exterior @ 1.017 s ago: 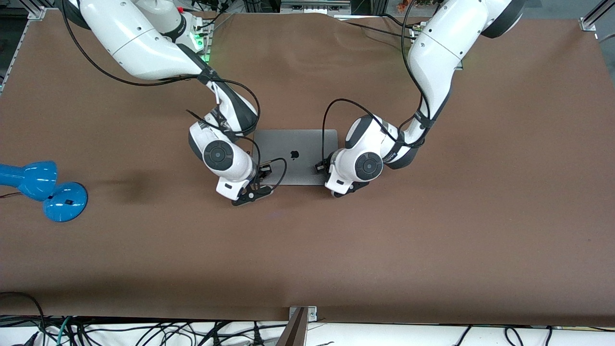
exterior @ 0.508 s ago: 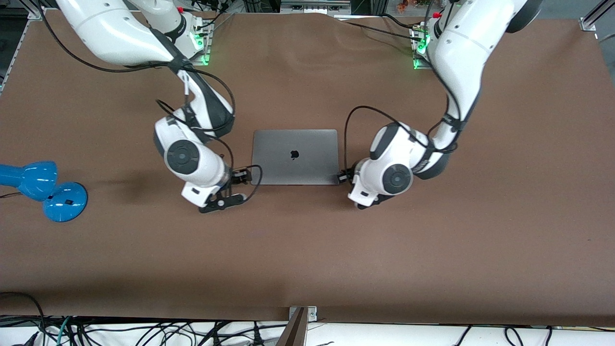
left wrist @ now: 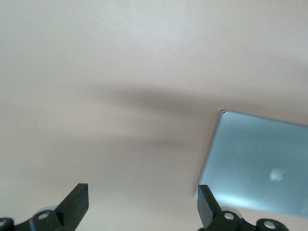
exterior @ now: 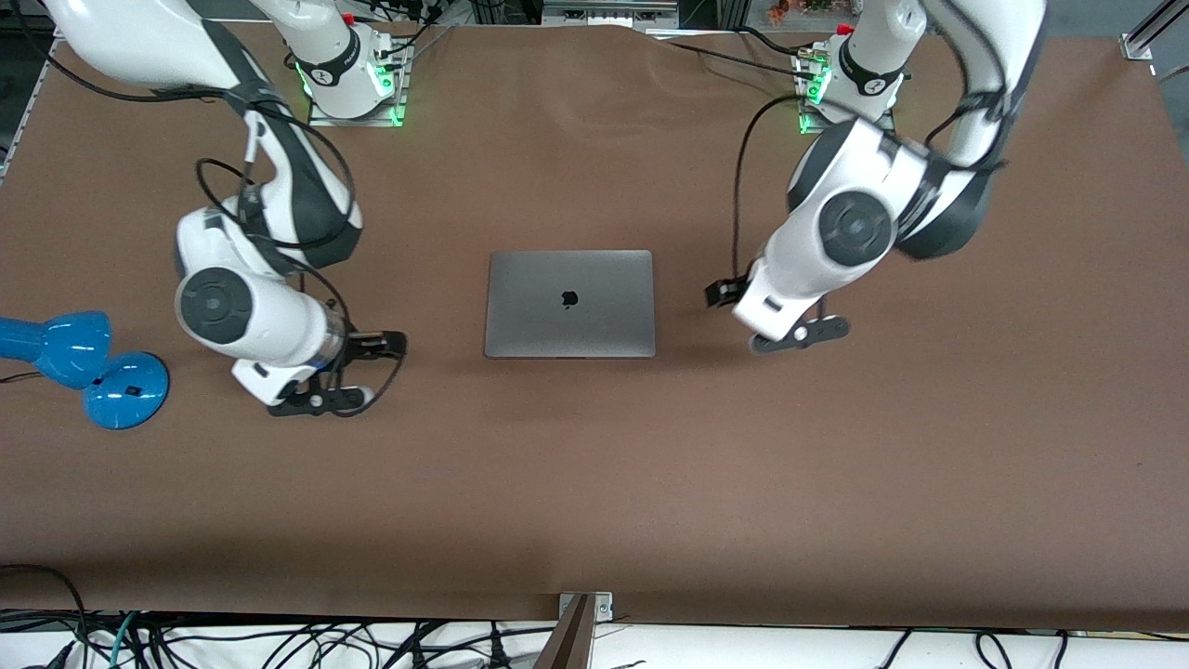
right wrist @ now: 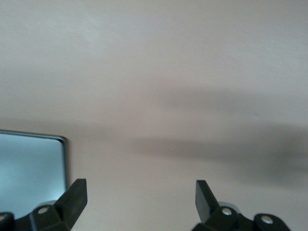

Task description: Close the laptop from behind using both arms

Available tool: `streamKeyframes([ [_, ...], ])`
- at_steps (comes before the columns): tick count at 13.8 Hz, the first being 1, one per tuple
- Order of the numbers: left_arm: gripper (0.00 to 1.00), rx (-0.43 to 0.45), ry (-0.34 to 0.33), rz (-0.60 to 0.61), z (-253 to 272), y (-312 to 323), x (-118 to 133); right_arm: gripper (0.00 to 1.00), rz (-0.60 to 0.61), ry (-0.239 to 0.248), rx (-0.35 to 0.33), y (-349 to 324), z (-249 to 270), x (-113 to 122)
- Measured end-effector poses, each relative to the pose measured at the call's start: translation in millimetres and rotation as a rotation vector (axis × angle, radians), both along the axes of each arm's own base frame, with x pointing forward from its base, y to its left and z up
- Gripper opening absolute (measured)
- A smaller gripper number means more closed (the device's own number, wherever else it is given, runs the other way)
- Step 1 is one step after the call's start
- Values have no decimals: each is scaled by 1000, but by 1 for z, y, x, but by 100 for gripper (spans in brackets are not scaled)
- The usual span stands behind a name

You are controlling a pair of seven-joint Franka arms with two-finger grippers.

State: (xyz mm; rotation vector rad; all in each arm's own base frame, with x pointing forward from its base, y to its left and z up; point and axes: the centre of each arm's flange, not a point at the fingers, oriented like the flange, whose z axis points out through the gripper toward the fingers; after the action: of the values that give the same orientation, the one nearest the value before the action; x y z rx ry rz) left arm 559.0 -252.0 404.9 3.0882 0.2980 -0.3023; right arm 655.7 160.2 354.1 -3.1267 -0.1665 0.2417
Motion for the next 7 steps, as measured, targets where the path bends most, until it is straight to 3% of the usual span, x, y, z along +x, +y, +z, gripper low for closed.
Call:
streamKeyframes([
  [4,100,-6,-57,-73,48,78,-43,100,-27,38,-17,-88,50,10],
  [7,100,-27,-84,-95,83,135,-53,100,-48,-5,-69,-132,92,6],
])
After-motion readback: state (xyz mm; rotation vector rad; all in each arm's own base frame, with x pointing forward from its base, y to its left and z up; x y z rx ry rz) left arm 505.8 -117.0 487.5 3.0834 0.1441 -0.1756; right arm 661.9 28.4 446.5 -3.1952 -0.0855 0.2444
